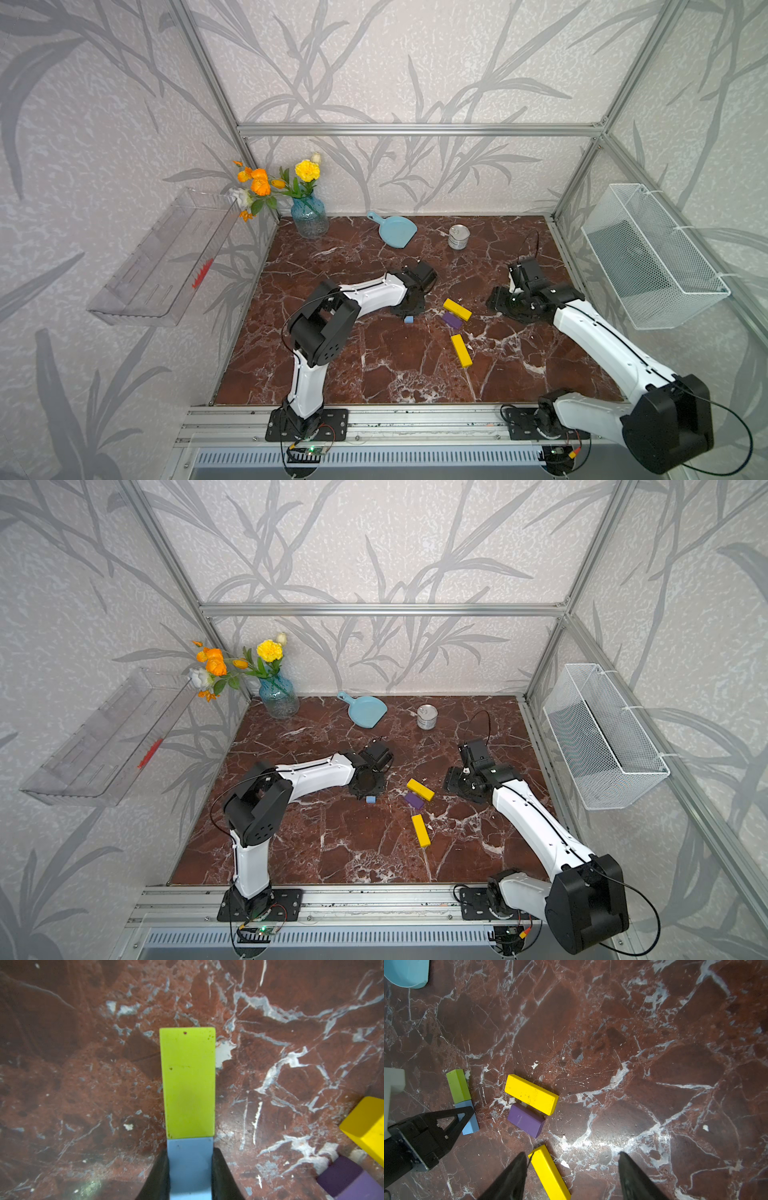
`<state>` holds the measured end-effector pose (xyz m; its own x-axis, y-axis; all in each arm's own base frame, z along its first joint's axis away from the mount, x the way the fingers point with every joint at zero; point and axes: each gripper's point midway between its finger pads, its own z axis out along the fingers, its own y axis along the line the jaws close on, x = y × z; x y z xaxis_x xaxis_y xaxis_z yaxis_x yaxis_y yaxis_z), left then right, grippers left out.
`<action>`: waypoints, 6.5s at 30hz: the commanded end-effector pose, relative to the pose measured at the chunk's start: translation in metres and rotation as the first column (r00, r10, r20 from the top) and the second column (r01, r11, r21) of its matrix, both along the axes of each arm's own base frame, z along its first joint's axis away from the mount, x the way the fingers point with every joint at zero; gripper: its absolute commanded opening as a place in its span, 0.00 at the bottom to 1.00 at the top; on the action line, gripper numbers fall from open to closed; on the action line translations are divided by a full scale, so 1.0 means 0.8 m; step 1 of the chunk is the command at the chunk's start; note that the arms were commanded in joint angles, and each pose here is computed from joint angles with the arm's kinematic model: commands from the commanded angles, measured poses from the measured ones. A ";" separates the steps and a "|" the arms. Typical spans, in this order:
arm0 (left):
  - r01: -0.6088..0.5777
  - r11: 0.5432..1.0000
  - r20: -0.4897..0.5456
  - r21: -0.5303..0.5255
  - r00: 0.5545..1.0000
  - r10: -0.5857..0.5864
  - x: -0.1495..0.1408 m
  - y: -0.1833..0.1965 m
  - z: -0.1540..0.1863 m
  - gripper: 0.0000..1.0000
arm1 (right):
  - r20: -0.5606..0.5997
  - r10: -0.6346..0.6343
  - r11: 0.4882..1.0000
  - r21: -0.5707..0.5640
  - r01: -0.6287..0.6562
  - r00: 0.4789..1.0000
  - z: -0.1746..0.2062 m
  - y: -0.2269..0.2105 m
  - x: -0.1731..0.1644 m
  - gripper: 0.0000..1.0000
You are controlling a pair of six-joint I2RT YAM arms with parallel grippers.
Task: Assemble the letter k with building blocks
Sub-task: Assemble the building block at the center of the board, then pick up the building block from the center of the board, then assemble the building block at the center of the board.
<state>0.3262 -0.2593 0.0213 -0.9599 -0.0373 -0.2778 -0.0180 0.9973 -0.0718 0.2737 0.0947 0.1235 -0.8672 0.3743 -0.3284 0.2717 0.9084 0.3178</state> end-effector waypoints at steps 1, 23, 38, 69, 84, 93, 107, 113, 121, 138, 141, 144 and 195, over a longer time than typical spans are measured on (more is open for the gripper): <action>0.005 0.997 -0.032 0.077 0.999 -0.002 -0.002 0.017 -0.020 0.00 | -0.012 -0.007 1.000 -0.004 0.007 1.000 -0.003 -0.003 -0.004 0.69; -0.067 0.998 0.130 -0.009 0.989 0.067 0.009 0.027 0.086 1.00 | 0.003 0.559 0.825 -0.110 -0.555 0.829 -0.023 0.109 -0.018 0.68; -0.257 0.960 0.208 -0.110 0.939 0.275 -0.010 0.181 0.149 1.00 | -0.068 0.784 0.593 -0.217 -0.776 0.618 -0.065 0.159 0.004 0.60; -0.321 0.934 0.174 -0.158 0.922 0.346 -0.024 0.204 0.128 1.00 | -0.327 0.727 0.540 -0.270 -0.797 0.603 -0.139 0.145 0.011 0.46; -0.192 0.945 0.318 -0.265 0.908 0.273 -0.021 0.193 0.171 1.00 | 0.036 0.499 0.846 -0.237 -0.477 0.866 -0.028 0.221 -0.003 0.00; -0.205 0.953 0.247 -0.223 0.934 0.259 -0.022 0.191 0.155 1.00 | -0.104 0.296 0.943 -0.127 -0.308 0.949 -0.050 0.277 -0.052 0.00; -0.238 0.951 0.263 -0.198 0.922 0.285 -0.019 0.207 0.159 1.00 | -0.195 0.280 0.936 -0.161 -0.312 0.940 -0.093 0.313 -0.077 0.00; -0.248 0.947 0.262 -0.206 0.918 0.297 -0.018 0.210 0.160 1.00 | -0.226 0.287 0.927 -0.179 -0.329 0.931 -0.111 0.323 -0.074 0.00; -0.248 0.946 0.259 -0.209 0.919 0.298 -0.018 0.212 0.159 1.00 | -0.240 0.277 0.919 -0.215 -0.329 0.930 -0.122 0.327 -0.062 0.00; -0.254 0.942 0.248 -0.220 0.919 0.305 -0.018 0.212 0.153 1.00 | -0.259 0.276 0.914 -0.228 -0.336 0.926 -0.136 0.321 -0.044 0.00; -0.255 0.942 0.246 -0.221 0.920 0.306 -0.018 0.213 0.153 1.00 | -0.257 0.279 0.911 -0.232 -0.340 0.925 -0.136 0.322 -0.043 0.00; -0.257 0.940 0.243 -0.222 0.920 0.309 -0.018 0.213 0.152 1.00 | -0.253 0.254 0.921 -0.231 -0.313 0.933 -0.136 0.314 -0.026 0.00; -0.278 0.935 0.225 -0.221 0.918 0.326 -0.016 0.219 0.146 1.00 | -0.281 0.275 0.915 -0.217 -0.340 0.920 -0.147 0.324 -0.022 0.00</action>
